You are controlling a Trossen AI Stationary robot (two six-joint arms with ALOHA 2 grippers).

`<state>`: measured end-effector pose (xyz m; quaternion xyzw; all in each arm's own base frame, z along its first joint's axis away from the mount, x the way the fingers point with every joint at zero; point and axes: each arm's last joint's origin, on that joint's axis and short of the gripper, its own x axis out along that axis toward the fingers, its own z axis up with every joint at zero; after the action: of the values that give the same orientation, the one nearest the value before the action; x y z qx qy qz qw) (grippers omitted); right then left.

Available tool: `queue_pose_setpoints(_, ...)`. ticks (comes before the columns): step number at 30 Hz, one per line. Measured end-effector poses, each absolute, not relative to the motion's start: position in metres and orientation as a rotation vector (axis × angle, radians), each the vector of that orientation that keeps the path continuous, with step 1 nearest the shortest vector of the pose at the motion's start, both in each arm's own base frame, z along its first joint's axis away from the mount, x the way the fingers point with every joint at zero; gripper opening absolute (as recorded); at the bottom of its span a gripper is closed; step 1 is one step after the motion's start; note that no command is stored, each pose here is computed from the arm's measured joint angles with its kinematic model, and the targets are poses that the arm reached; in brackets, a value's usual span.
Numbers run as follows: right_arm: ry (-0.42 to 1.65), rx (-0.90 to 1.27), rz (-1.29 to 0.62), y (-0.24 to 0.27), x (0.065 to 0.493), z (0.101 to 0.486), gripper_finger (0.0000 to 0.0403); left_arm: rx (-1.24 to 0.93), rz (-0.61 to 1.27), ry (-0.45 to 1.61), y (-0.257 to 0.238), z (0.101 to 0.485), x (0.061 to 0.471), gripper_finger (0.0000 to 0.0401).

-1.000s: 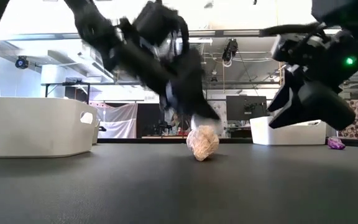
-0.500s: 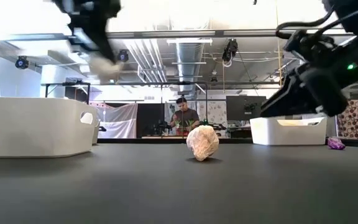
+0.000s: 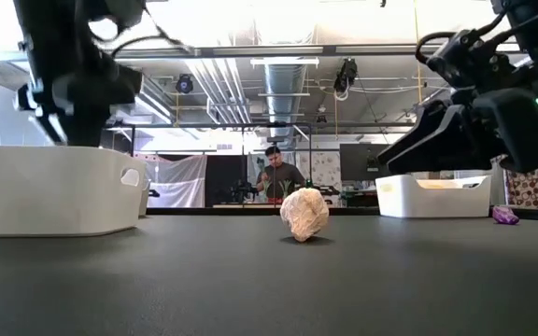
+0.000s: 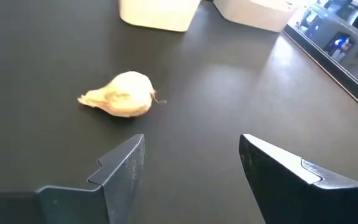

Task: Sort produce into baskets
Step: Put the white garlic into the bottom white bin

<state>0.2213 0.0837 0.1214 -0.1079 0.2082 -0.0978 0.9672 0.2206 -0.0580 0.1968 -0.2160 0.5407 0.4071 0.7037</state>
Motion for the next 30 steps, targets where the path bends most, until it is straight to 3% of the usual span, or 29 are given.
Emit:
queue_pose_setpoints(5, 0.423, -0.237, -0.184, 0.085, 0.223, 0.122, 0.0258, -0.450, 0.978, 1.299, -0.060, 0.183, 0.225, 0.0188)
queue_pose_setpoints(10, 0.428, -0.250, -0.182, 0.084, 0.222, 0.121, 0.0254, -0.448, 0.978, 1.323, -0.064, 0.210, 0.239, 0.0228)
queue_pose_setpoints(13, 0.423, -0.248, -0.182, 0.085, 0.223, 0.123, 0.0255, -0.430, 0.953, 1.214, -0.066, 0.239, 0.254, 0.0245)
queue_pose_setpoints(16, 0.423, -0.247, -0.182, 0.085, 0.223, 0.123, 0.0258, -0.405, 0.930, 0.979, -0.070, 0.264, 0.276, 0.0253)
queue_pose_setpoints(19, 0.422, -0.247, -0.182, 0.085, 0.223, 0.123, 0.0260, -0.364, 0.816, 0.839, -0.078, 0.275, 0.302, 0.0254)
queue_pose_setpoints(24, 0.439, -0.247, -0.182, 0.085, 0.222, 0.121, 0.0261, -0.293, 0.639, 0.749, -0.092, 0.254, 0.349, 0.0265)
queue_pose_setpoints(30, 0.476, -0.266, -0.180, 0.085, 0.220, 0.118, 0.0269, -0.322, 0.533, 0.925, -0.088, 0.196, 0.382, 0.0301)
